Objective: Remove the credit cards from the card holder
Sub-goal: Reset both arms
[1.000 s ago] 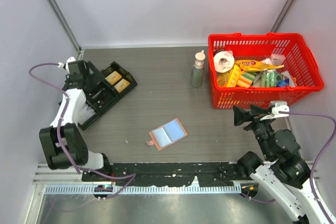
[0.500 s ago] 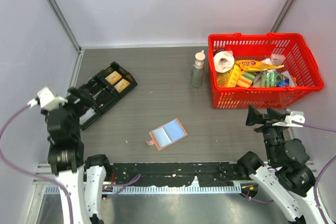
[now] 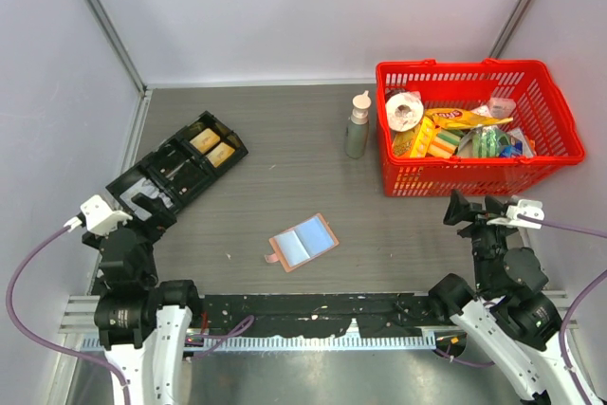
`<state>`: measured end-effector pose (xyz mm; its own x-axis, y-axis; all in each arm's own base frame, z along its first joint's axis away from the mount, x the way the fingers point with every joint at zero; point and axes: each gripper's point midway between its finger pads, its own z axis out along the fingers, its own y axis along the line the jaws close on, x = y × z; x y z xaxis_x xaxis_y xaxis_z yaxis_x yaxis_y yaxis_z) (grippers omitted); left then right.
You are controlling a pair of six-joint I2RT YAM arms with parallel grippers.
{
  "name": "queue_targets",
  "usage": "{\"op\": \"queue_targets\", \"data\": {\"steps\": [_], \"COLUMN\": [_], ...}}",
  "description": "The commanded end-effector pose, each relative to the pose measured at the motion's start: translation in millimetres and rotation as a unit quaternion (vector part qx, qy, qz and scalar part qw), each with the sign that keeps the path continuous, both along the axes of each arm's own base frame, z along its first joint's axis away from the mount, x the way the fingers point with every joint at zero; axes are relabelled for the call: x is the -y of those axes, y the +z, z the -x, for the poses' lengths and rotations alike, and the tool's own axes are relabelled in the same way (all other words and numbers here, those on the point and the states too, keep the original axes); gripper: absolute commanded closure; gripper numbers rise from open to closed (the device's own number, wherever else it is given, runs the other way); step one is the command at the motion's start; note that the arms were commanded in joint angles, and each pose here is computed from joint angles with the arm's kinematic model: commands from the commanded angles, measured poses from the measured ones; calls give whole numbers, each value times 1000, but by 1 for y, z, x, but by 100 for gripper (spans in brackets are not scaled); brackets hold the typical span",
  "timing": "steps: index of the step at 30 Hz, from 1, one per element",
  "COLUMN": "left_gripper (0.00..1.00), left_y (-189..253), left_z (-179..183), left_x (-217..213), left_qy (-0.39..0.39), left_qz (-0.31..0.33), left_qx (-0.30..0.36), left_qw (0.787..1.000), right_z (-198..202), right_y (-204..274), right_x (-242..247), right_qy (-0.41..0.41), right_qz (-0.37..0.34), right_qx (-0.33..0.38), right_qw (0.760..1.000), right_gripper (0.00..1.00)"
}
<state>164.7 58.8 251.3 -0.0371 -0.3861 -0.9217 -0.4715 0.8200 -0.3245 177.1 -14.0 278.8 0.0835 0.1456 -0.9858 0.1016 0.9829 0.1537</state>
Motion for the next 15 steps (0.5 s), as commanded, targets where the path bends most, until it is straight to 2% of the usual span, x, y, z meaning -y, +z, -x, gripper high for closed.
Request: {"op": "queue_targets", "data": {"steps": [1,15], "left_gripper": [0,0], "left_y": [4,1], "left_z": [5,1], "left_x": [-8,-5], "left_qy": [24,15], "left_qz": [-7,-5], "left_qx": [9,4], "left_qw": [1000,1000], "right_z": [-1,-1], "right_y": [5,6], "right_x": [7,6], "right_qy": [-23,-18], "right_qz": [-4,1], "right_qx": [13,14], "right_qw": [1000,1000], "right_gripper": [26,26]}}
